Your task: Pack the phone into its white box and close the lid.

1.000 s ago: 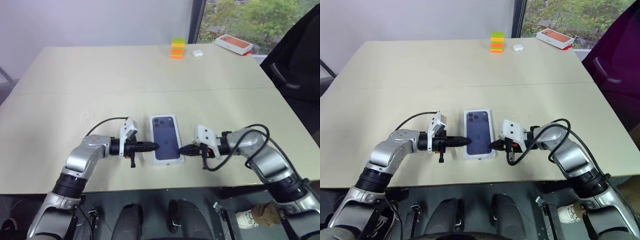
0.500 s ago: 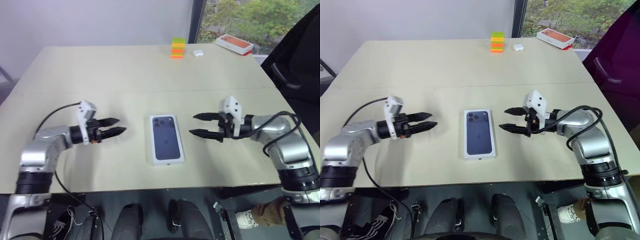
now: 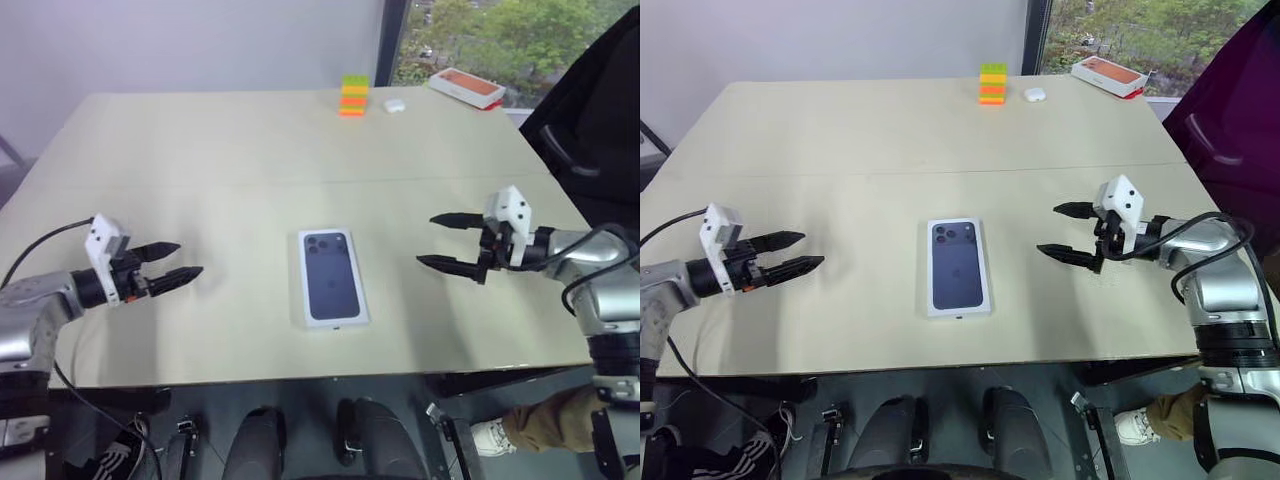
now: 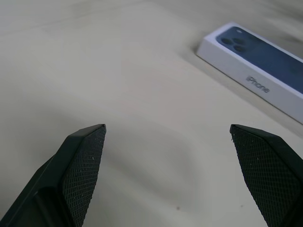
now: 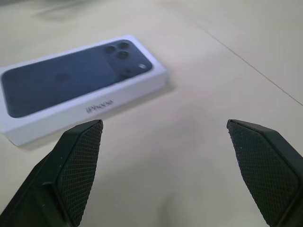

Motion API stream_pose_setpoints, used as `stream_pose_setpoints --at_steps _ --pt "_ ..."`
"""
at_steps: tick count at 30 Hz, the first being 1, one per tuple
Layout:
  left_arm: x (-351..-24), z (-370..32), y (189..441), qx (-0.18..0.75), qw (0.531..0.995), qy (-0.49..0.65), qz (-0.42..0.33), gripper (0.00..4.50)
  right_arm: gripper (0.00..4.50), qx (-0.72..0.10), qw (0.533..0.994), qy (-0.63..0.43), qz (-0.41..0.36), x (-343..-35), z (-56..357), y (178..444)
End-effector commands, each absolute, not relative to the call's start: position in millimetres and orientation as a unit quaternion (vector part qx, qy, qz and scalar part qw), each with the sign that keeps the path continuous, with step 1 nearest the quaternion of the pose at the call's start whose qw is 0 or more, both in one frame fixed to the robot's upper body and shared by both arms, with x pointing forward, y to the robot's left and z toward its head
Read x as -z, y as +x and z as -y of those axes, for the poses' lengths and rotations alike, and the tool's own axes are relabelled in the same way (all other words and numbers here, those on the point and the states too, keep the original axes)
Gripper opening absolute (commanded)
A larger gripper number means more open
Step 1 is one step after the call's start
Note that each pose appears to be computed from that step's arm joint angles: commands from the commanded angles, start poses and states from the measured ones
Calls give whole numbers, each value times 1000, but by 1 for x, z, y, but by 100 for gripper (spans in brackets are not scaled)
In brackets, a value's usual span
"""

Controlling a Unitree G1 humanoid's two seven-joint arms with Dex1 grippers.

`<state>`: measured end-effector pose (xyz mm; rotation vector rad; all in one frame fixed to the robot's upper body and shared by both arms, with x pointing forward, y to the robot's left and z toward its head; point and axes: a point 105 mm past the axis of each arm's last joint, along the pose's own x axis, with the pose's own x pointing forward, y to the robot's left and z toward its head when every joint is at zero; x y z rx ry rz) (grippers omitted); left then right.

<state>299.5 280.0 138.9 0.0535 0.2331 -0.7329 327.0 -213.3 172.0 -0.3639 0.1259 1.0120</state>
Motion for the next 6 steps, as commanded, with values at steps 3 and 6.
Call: stream_pose_setpoints --at_steps 3,6 --pt "-145 -296 283 350 930 55 -95 441 439 -508 839 -185 -61 -176 232 303" --pt "-146 -300 277 348 931 69 -88 441 439 -516 832 -195 -58 -175 235 295"
